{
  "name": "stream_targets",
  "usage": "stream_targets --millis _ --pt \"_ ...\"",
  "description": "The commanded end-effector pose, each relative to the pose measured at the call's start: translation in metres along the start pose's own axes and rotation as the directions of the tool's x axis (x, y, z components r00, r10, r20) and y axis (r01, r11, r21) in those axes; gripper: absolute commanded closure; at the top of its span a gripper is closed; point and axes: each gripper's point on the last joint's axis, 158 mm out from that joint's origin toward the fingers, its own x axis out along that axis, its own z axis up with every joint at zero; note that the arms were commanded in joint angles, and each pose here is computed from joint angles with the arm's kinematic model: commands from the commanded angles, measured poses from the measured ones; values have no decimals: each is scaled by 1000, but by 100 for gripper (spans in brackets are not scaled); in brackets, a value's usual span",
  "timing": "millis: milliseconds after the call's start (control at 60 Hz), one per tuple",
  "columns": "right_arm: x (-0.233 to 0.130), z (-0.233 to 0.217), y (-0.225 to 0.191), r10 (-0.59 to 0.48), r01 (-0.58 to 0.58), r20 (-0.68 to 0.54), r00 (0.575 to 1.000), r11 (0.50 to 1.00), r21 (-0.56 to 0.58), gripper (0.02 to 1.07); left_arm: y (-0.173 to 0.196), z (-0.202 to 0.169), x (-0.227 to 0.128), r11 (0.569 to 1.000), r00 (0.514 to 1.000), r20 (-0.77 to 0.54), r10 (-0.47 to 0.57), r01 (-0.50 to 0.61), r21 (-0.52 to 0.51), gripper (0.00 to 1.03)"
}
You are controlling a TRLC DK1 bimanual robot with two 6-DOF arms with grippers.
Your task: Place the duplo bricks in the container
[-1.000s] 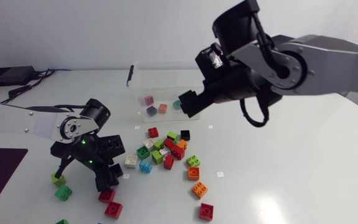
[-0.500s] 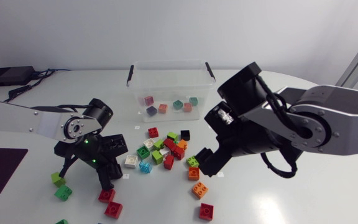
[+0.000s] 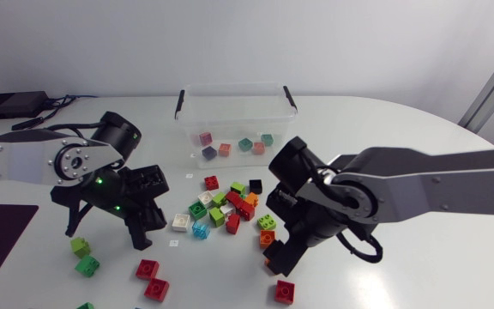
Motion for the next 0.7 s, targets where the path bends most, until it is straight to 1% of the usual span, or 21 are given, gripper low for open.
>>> stream_targets --millis 0,50,100,167,300,350,517,567,600,633,683 --pt "19 -17 9 14 -16 -63 998 999 -32 13 16 18 -23 998 996 70 52 -50 -30 83" --pt "26 -20 13 16 -19 -78 997 999 -44 14 23 29 -35 996 991 107 76 -71 -51 83" --pt "31 -21 15 17 -22 -86 996 998 -51 16 28 37 -43 994 986 134 95 -86 -66 83" --pt "37 -21 17 16 -21 -91 996 998 -57 16 37 51 -58 991 976 184 116 -101 -92 83" --pt "45 -23 18 17 -24 -106 994 998 -66 17 50 72 -75 983 957 248 152 -121 -135 83" --pt "48 -24 19 17 -25 -107 994 997 -71 23 59 83 -82 976 941 285 183 -139 -167 83" --pt "51 -25 21 17 -26 -109 994 996 -80 42 79 109 -99 961 901 366 231 -153 -231 83" --pt "51 -25 21 17 -26 -107 994 996 -80 50 87 118 -104 954 886 391 248 -155 -255 83" --pt "51 -24 21 17 -26 -103 995 996 -86 58 93 123 -107 949 878 402 260 -155 -274 83" --pt "51 -24 21 17 -26 -101 995 996 -89 64 100 129 -112 941 862 423 279 -158 -299 83" --pt "49 -23 21 18 -26 -92 996 996 -89 74 104 138 -111 940 854 440 279 -148 -308 83"
